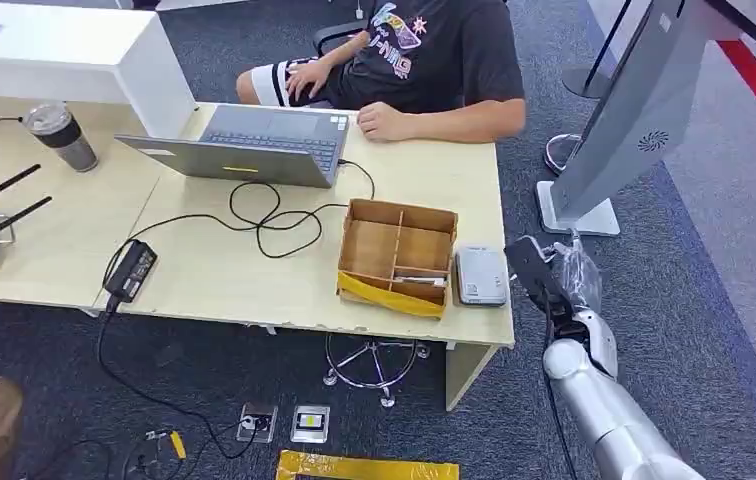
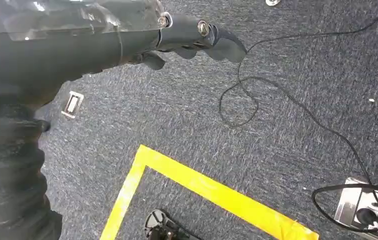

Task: Pass the card to the sensor for recognition and then transmit it.

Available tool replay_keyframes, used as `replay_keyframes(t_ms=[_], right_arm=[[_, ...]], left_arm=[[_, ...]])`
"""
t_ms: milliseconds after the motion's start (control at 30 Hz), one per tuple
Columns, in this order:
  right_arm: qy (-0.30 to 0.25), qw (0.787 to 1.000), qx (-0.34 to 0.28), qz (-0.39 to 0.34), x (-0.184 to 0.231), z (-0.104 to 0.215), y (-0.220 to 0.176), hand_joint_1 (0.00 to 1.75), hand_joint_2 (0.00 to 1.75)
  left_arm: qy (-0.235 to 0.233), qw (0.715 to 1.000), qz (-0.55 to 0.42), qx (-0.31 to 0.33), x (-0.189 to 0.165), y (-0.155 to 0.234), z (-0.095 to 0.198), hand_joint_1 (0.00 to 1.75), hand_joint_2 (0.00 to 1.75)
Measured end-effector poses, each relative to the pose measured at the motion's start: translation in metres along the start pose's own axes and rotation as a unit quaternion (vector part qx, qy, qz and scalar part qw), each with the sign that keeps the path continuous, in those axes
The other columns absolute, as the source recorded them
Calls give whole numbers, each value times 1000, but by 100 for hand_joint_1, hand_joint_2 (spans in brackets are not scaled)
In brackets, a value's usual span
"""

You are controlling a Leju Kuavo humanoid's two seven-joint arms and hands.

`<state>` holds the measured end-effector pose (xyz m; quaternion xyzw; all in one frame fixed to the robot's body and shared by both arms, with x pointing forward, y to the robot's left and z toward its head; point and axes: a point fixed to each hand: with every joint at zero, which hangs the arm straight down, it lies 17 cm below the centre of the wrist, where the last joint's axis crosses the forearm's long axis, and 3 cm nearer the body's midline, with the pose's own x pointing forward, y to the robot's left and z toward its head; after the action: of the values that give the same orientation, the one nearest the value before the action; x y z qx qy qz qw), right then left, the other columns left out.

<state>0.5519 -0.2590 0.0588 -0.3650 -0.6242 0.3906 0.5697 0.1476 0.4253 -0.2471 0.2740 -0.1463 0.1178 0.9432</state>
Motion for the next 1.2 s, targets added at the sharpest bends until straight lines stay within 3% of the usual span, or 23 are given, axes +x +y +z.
replay_keyframes(t_ms=[367, 1200], right_arm=[[-10, 999, 30, -18, 20, 8, 27, 175, 175], [-6, 999, 46, -12, 29, 11, 41, 175, 175]], left_arm=[[-5, 1000, -6, -2, 3, -1, 0, 0, 175], [-11, 1000, -18, -8, 8, -5, 1, 0, 175]])
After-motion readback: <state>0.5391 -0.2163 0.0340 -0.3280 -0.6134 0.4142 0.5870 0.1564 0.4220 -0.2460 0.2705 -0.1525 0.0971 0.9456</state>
